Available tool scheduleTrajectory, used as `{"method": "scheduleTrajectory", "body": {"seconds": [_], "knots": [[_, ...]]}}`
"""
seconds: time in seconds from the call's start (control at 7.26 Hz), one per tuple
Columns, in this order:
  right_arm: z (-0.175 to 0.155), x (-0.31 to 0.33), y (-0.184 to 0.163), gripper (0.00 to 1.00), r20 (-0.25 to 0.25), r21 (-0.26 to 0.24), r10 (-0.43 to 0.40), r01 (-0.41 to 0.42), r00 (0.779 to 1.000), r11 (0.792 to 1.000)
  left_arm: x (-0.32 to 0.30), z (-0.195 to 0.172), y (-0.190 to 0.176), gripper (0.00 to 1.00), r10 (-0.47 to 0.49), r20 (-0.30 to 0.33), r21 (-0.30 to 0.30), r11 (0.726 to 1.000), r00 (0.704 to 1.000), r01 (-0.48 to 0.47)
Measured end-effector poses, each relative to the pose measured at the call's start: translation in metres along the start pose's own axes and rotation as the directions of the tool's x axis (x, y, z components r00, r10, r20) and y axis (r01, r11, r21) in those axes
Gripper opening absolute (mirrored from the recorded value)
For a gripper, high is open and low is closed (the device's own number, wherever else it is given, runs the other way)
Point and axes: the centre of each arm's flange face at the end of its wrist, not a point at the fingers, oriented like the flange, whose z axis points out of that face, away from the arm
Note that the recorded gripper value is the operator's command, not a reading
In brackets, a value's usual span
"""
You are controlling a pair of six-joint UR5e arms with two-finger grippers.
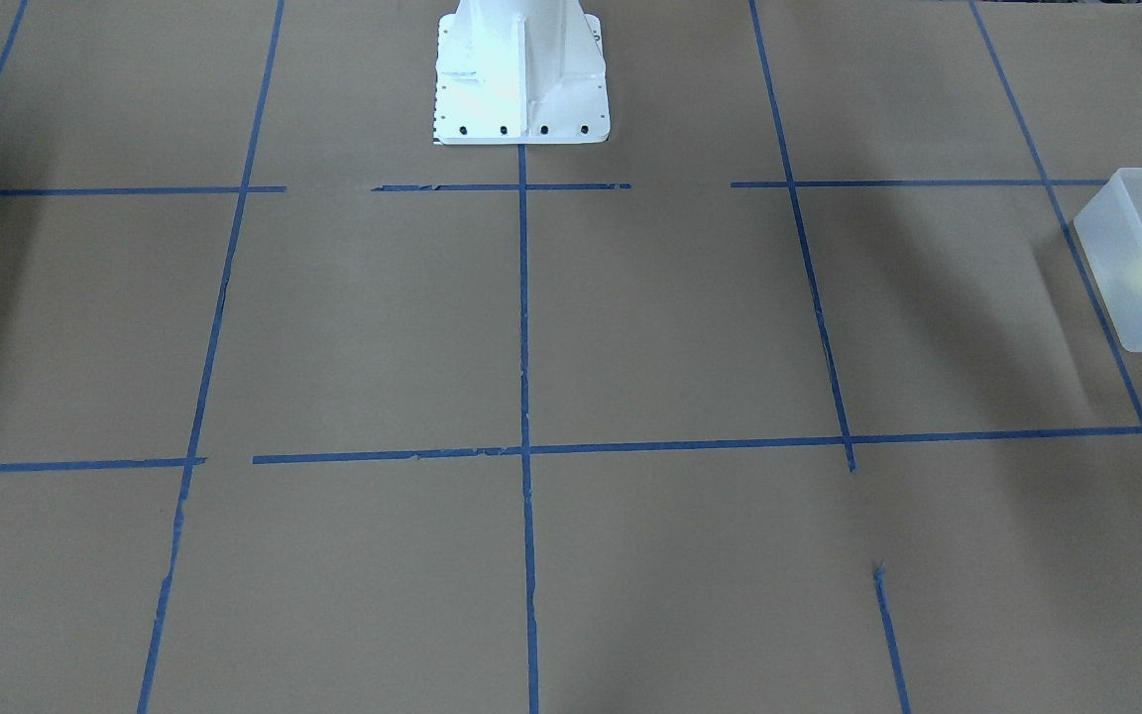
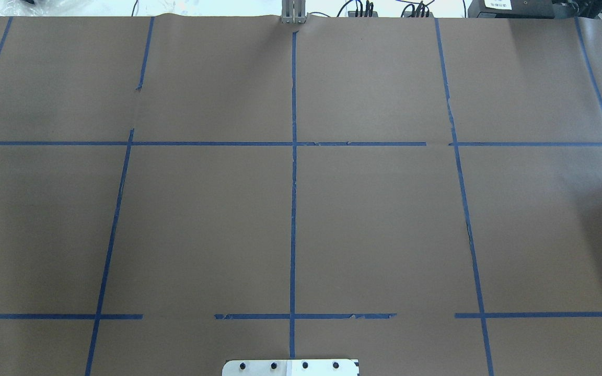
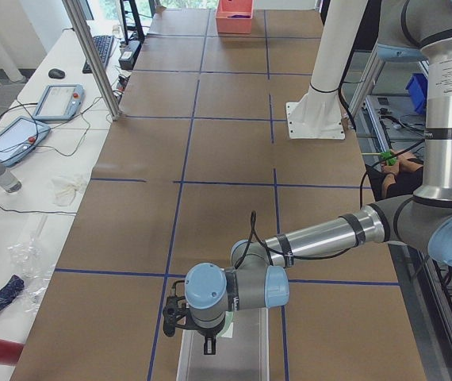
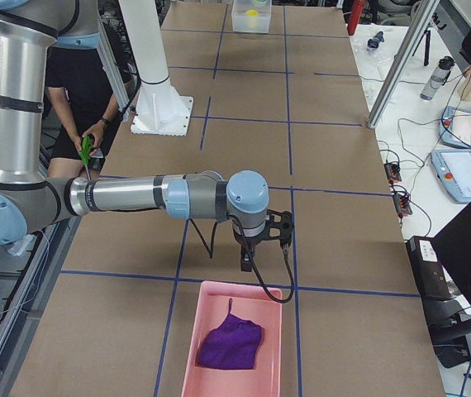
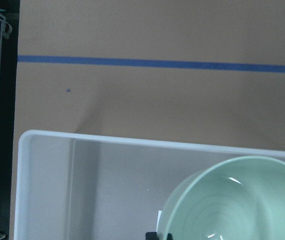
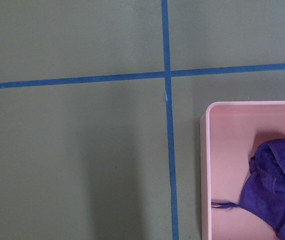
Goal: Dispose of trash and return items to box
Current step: 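Lower the green bowl into the clear bin and release it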
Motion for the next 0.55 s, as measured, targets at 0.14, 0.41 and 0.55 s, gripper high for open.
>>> {"method": "scheduleTrajectory", "body": {"seconds": [0.14, 0.41, 0.55], "knots": [[-0.0008, -0.0010, -0.0006, 1.00, 0.000, 0.002, -0.002, 0.002, 1.000, 1.000, -0.0071, 0.0060, 0.0053, 0.37, 0.006, 0.032, 0.007, 1.000, 0.999, -0.007], [-0.0015, -0.0017, -0.0009, 1.00, 0.000, 0.003, -0.003, 0.003, 1.000, 1.000, -0.0129, 0.0117, 0.0103, 1.00, 0.011, 0.052, 0.014, 1.000, 0.999, -0.012], [-0.0015, -0.0017, -0.0009, 1.00, 0.000, 0.003, -0.003, 0.003, 1.000, 1.000, -0.0130, 0.0118, 0.0108, 1.00, 0.013, 0.054, 0.017, 1.000, 0.998, -0.014]]}}
